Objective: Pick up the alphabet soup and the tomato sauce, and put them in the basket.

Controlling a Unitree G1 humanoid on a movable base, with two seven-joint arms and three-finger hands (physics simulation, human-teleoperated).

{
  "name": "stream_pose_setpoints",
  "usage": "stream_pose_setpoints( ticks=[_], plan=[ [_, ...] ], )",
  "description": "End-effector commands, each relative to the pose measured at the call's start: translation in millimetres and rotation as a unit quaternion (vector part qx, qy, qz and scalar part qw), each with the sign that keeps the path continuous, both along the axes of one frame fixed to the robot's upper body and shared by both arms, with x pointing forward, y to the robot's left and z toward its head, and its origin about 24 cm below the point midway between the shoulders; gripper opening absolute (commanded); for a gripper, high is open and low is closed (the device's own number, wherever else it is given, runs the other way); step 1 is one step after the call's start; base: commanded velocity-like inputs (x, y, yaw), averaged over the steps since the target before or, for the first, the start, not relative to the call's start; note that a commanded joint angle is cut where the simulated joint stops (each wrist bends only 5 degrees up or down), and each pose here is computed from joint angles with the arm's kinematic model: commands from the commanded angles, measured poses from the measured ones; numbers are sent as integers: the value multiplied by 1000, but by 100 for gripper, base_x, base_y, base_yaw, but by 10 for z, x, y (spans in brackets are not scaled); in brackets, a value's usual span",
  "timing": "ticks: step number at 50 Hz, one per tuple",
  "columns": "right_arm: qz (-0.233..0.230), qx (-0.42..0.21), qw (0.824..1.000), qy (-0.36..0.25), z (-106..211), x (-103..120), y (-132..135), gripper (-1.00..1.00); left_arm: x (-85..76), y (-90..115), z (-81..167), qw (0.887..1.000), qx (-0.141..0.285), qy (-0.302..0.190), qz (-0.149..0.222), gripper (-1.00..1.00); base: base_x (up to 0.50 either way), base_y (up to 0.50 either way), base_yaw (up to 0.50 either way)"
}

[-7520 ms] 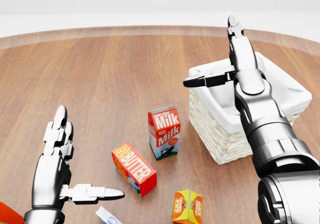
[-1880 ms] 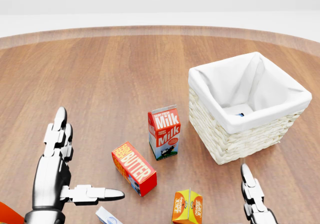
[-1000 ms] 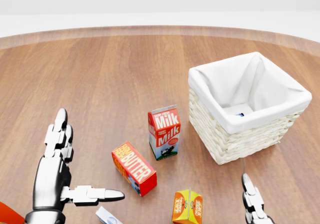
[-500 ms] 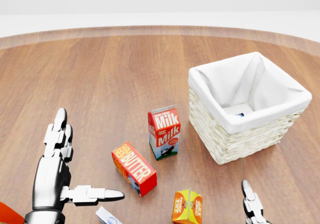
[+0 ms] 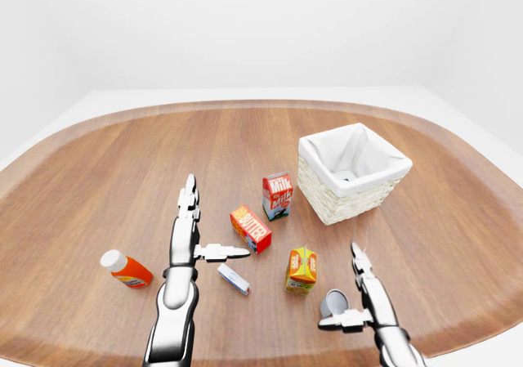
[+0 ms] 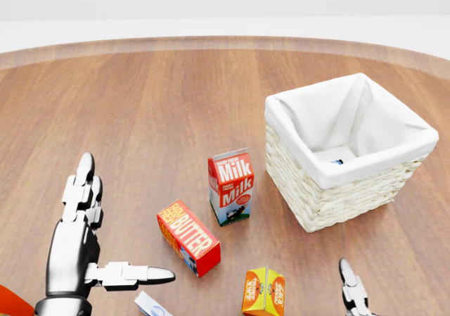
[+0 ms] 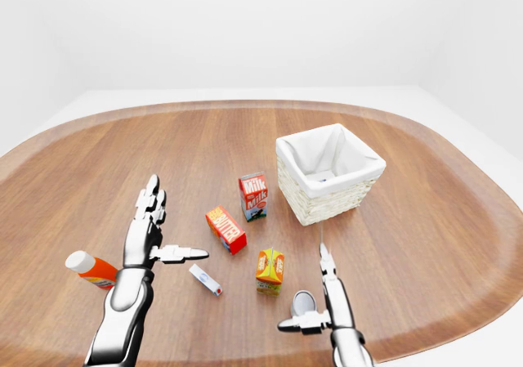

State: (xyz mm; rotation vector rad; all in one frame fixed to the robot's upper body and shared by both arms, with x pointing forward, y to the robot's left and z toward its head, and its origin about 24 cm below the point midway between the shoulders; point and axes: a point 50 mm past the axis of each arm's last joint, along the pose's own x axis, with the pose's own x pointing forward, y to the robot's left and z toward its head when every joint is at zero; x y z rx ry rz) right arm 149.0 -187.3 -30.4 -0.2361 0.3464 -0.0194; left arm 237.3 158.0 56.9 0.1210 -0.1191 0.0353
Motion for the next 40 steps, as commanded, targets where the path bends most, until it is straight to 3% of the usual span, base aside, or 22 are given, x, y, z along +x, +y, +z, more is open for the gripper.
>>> stream_pose_setpoints(
  ticks=[1, 38, 39, 40],
  plan=[
    [-6, -4, 1000, 21, -104, -12, -11, 100, -5, 1, 14, 1000, -9, -3, -4, 100, 0, 0, 0],
    [-8, -10, 999, 47, -230, -31, -6, 100, 4, 8, -29, 1000, -9, 6, -2, 100, 0, 0, 0],
    [-17, -19, 996, 81, -380, -73, -34, 100, 6, 9, -26, 1000, -9, 6, -2, 100, 0, 0, 0],
    [-10, -11, 999, 51, -247, -41, -25, 100, 2, 7, -4, 1000, -9, 1, -2, 100, 0, 0, 0]
  ],
)
